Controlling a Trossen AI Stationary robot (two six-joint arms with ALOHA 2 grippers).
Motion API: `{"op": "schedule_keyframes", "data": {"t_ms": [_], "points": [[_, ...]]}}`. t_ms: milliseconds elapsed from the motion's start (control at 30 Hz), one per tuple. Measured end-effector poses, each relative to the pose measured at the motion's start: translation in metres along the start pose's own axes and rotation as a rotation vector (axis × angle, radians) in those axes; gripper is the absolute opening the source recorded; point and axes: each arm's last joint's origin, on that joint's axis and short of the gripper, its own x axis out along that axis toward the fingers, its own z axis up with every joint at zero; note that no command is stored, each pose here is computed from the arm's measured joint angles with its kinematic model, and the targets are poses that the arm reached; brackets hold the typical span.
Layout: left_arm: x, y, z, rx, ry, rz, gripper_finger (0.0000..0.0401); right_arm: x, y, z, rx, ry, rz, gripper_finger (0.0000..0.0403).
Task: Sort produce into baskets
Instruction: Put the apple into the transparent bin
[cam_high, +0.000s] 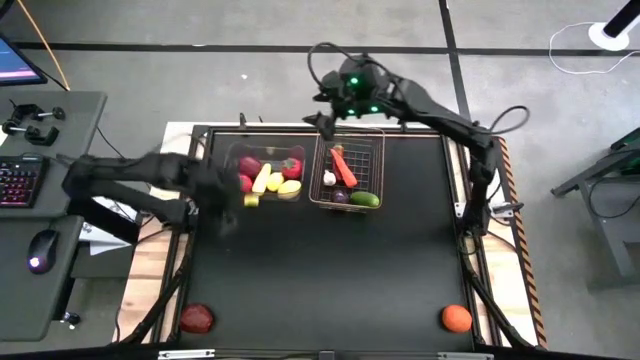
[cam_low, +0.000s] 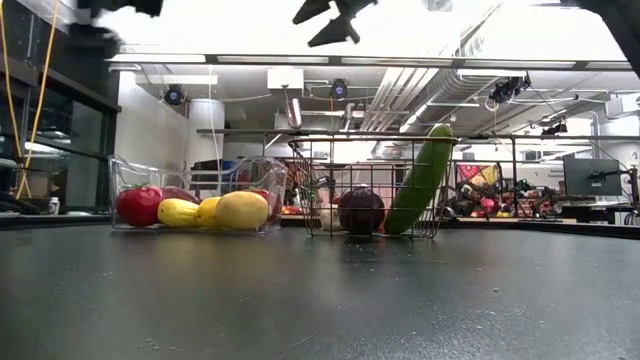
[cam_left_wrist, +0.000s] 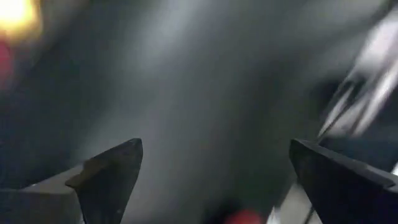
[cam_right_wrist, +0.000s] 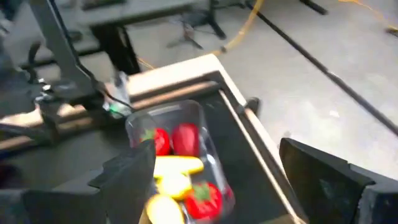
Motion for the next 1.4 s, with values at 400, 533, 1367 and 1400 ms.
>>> {"op": "schedule_keyframes", "data": {"t_ms": [400,533,1367,1400], "points": [[0.055,-0.074,-0.093,0.502,0.592,0.054,0.0394,-0.027,-0.003,-0.016,-0.017,0.201,-0.081,0.0332],[0.060,-0.090,-0.129,0.574,0.509,0.094,0.0394,-0.028,-0.003,-0.019,-0.022,0.234,-0.078,0.0332],[0.148,-0.121,-0.205,0.690,0.638,0.221,0.0394,-0.028,-0.003,-0.022,-0.028,0.256,-0.072,0.0332],[0.151,-0.122,-0.207,0.692,0.642,0.218,0.0394,-0.028,-0.003,-0.022,-0.026,0.256,-0.072,0.0332]]}}
